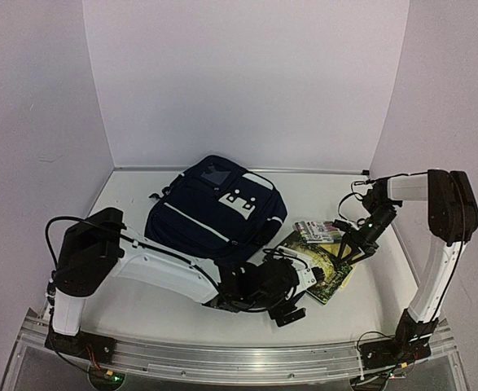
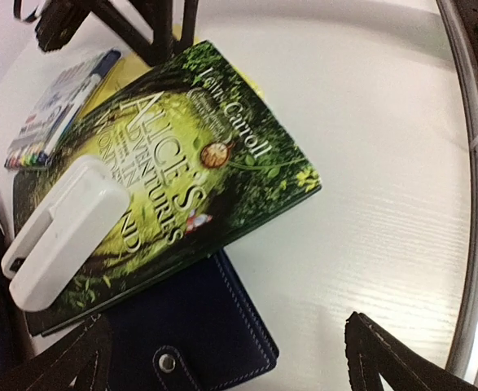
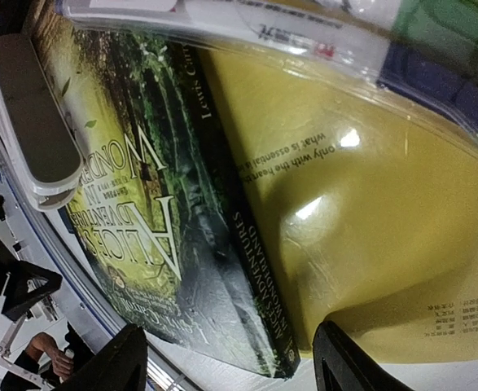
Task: Pack the student bag
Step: Pick up the book from the center of the board.
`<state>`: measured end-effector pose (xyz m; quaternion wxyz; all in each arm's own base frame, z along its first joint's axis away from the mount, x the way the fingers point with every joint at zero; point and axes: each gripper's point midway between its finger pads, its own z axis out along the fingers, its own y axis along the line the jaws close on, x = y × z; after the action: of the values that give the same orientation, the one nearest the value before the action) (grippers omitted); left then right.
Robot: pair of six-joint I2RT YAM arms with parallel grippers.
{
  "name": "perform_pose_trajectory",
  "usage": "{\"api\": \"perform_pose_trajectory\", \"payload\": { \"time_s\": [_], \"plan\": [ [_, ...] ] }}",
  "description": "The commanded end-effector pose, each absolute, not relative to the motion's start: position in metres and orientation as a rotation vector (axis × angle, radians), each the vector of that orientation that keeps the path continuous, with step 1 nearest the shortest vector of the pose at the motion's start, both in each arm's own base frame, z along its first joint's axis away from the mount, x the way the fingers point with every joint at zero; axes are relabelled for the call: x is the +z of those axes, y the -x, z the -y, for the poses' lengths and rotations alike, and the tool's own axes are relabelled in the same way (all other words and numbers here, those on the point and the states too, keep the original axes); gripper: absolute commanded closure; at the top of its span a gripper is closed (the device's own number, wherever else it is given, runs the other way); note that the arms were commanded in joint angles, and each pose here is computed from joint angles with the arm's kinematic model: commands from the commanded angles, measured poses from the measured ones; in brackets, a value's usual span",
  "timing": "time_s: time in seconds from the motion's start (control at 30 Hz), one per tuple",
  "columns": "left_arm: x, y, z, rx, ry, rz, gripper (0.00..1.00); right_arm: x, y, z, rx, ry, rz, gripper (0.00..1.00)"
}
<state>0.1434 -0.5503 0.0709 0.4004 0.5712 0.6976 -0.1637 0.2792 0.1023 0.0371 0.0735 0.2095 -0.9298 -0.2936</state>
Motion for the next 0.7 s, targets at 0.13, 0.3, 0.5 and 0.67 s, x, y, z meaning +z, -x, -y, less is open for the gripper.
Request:
{"api": "perform_pose_trajectory", "payload": {
  "time_s": [0.13,0.3,0.5,0.67],
  "plan": [
    [0.074,-0.164,0.593,-0.111,-1.503,-1.456,0.00,0.043,-0.269,-0.116,-0.909,-0.691,2.721,0.33],
    [0.059,-0.168,0.603,-0.011,-1.552,-1.385,0.01,0.043,-0.264,-0.121,-0.917,-0.707,2.695,0.35],
    [0.051,-0.181,0.608,0.134,-1.543,-1.311,0.08,0.051,-0.251,-0.131,-0.970,-0.763,2.628,0.36],
    [0.063,-0.180,0.607,0.160,-1.520,-1.257,0.27,0.062,-0.241,-0.141,-1.001,-0.814,2.597,0.36]
  ]
}}
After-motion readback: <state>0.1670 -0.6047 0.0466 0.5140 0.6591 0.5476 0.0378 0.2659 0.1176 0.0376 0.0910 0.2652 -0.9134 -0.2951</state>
